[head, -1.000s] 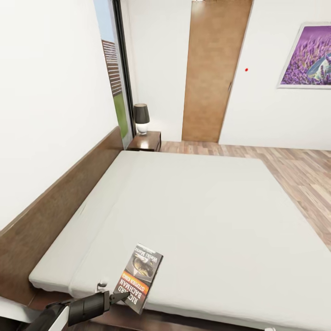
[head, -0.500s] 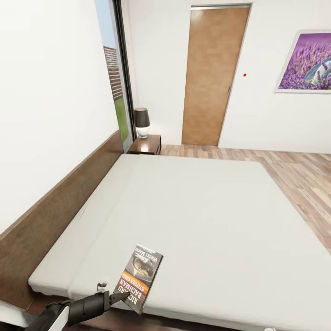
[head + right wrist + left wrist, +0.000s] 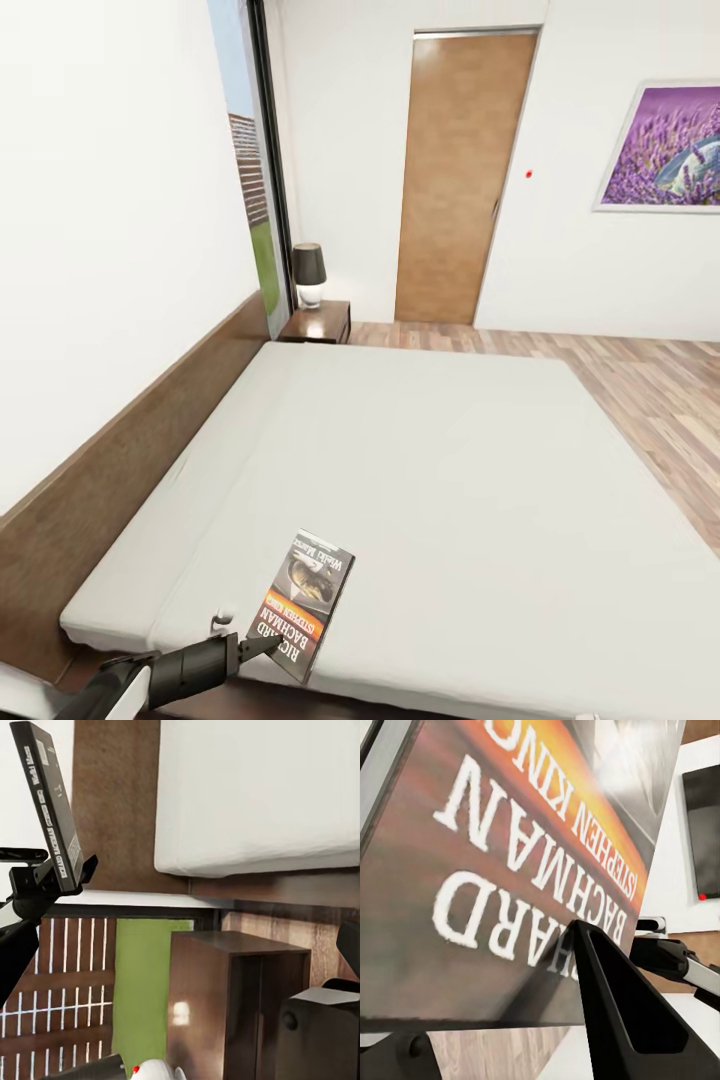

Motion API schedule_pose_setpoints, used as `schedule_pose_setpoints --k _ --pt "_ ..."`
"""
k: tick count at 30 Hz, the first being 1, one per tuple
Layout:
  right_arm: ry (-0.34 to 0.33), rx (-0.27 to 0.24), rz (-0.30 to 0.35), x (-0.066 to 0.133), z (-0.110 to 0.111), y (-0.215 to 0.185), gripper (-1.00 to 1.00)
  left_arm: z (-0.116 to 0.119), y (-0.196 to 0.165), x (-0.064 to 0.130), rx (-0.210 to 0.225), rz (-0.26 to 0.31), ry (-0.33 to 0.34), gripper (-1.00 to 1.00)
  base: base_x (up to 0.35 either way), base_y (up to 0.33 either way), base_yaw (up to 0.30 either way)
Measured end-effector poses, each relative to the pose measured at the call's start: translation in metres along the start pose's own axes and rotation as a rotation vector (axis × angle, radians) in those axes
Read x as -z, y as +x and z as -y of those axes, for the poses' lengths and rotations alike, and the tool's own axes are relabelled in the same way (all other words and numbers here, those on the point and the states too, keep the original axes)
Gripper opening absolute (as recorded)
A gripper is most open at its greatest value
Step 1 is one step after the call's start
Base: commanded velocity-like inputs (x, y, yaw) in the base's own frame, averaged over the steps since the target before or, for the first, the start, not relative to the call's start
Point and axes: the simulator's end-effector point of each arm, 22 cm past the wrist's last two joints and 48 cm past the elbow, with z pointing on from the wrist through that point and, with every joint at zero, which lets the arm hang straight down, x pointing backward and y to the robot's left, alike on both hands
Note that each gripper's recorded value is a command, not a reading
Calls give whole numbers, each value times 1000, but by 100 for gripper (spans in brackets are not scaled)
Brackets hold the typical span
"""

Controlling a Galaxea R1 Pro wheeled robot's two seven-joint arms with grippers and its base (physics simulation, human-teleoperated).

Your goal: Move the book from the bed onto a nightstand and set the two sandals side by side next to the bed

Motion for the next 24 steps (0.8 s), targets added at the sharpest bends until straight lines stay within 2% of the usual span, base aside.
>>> schedule_pose_setpoints --k 24 --pt "-17 31 15 0 -10 -8 100 13 -9 2 -34 14 10 -100 0 0 0"
